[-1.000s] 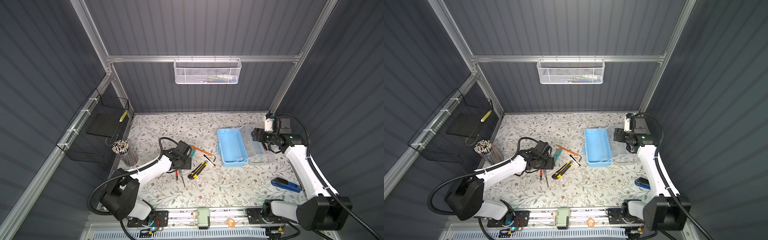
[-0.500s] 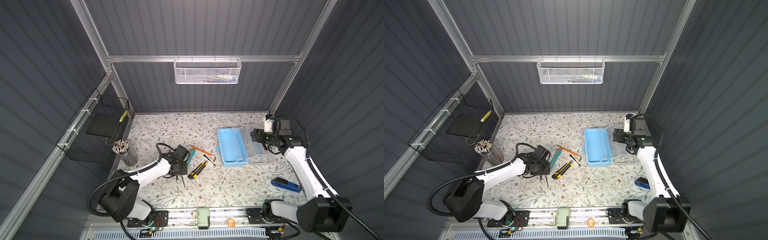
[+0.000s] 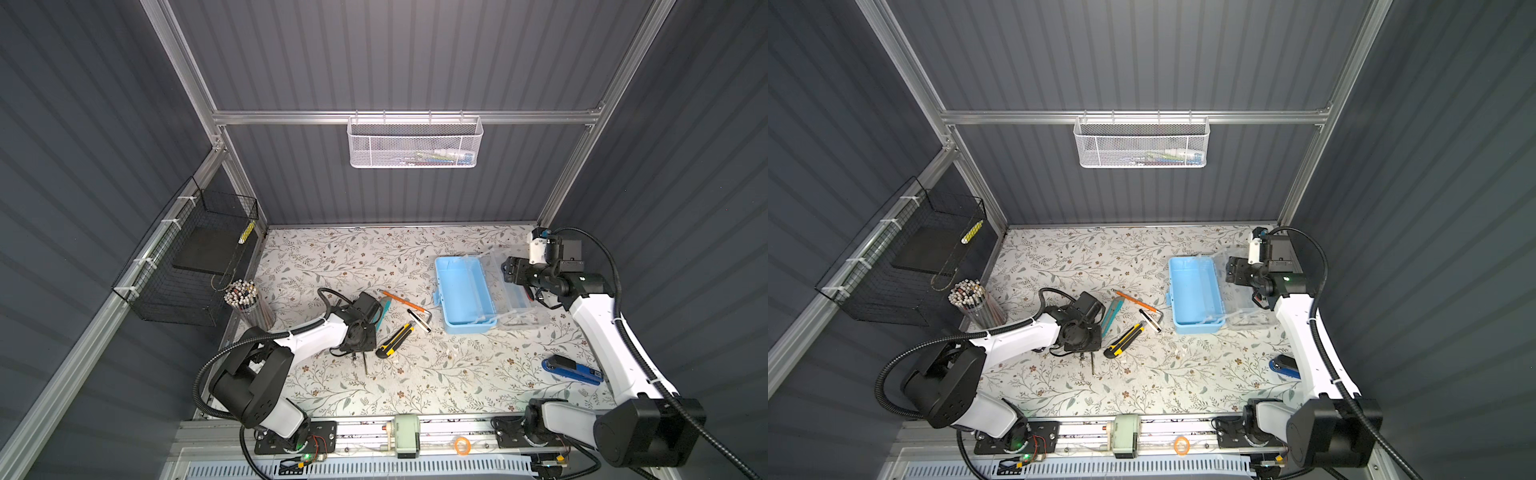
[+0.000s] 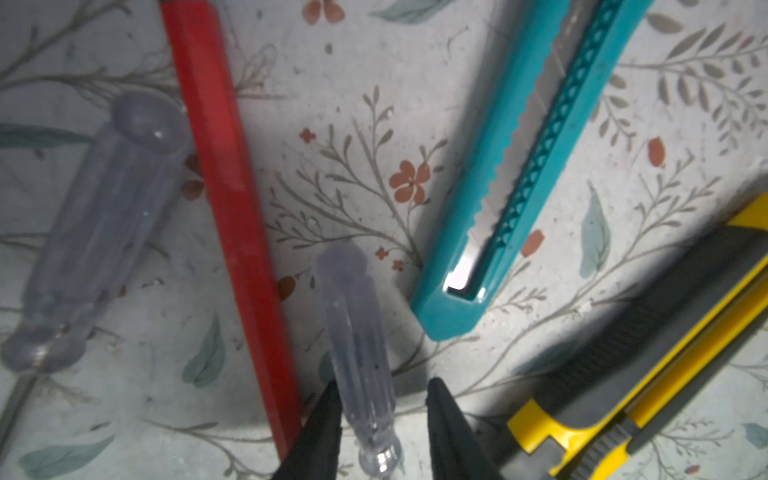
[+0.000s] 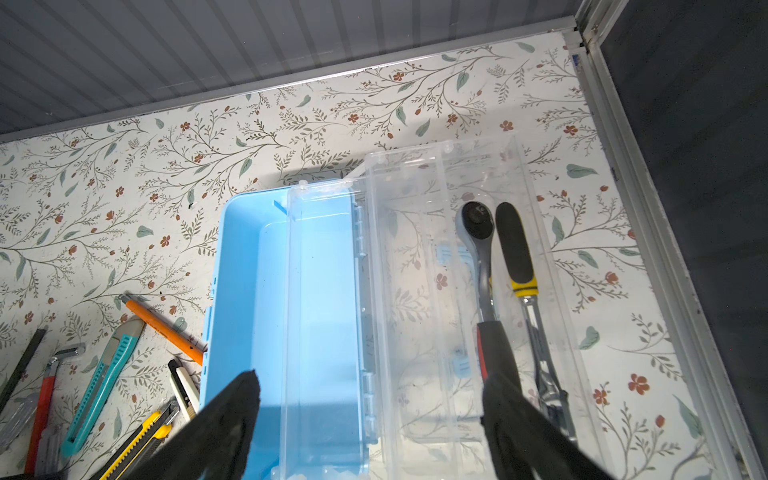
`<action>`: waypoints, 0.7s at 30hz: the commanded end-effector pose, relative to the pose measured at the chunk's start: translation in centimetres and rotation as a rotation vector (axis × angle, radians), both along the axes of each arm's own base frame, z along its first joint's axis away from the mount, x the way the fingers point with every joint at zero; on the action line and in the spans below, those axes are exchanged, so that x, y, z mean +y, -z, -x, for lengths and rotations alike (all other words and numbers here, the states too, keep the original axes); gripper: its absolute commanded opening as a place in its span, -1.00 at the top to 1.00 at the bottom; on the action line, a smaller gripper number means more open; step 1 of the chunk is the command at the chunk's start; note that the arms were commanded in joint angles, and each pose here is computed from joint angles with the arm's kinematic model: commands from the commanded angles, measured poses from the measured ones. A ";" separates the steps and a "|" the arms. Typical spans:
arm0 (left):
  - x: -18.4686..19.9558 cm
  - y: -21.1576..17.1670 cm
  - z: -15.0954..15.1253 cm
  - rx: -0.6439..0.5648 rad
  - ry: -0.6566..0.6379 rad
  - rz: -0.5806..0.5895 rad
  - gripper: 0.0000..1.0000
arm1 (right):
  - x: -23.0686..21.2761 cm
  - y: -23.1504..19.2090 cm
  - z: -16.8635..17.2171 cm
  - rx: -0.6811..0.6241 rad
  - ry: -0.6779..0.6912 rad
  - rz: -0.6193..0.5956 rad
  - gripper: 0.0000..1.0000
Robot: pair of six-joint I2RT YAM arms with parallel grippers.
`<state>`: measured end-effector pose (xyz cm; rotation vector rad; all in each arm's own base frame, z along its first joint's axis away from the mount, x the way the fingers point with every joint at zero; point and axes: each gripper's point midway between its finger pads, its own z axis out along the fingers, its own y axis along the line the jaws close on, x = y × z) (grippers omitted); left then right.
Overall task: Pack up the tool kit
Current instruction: 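Grasp the clear-handled screwdriver with the left gripper and lift it toward the right gripper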
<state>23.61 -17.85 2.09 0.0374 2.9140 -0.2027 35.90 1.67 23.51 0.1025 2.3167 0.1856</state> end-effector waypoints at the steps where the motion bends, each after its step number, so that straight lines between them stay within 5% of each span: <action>1: -0.1 0.9 0.6 0.036 0.025 -0.014 0.37 | 0.0 -0.2 0.4 0.002 -0.002 0.005 -0.70; 8: 0.0 0.5 0.6 0.021 0.025 -0.010 0.74 | 0.2 0.3 0.7 0.009 0.002 -0.016 -0.70; 21: -1.9 -6.2 -2.8 -0.159 0.037 0.075 0.88 | 7.0 1.0 0.6 -0.003 -0.123 -0.298 -0.52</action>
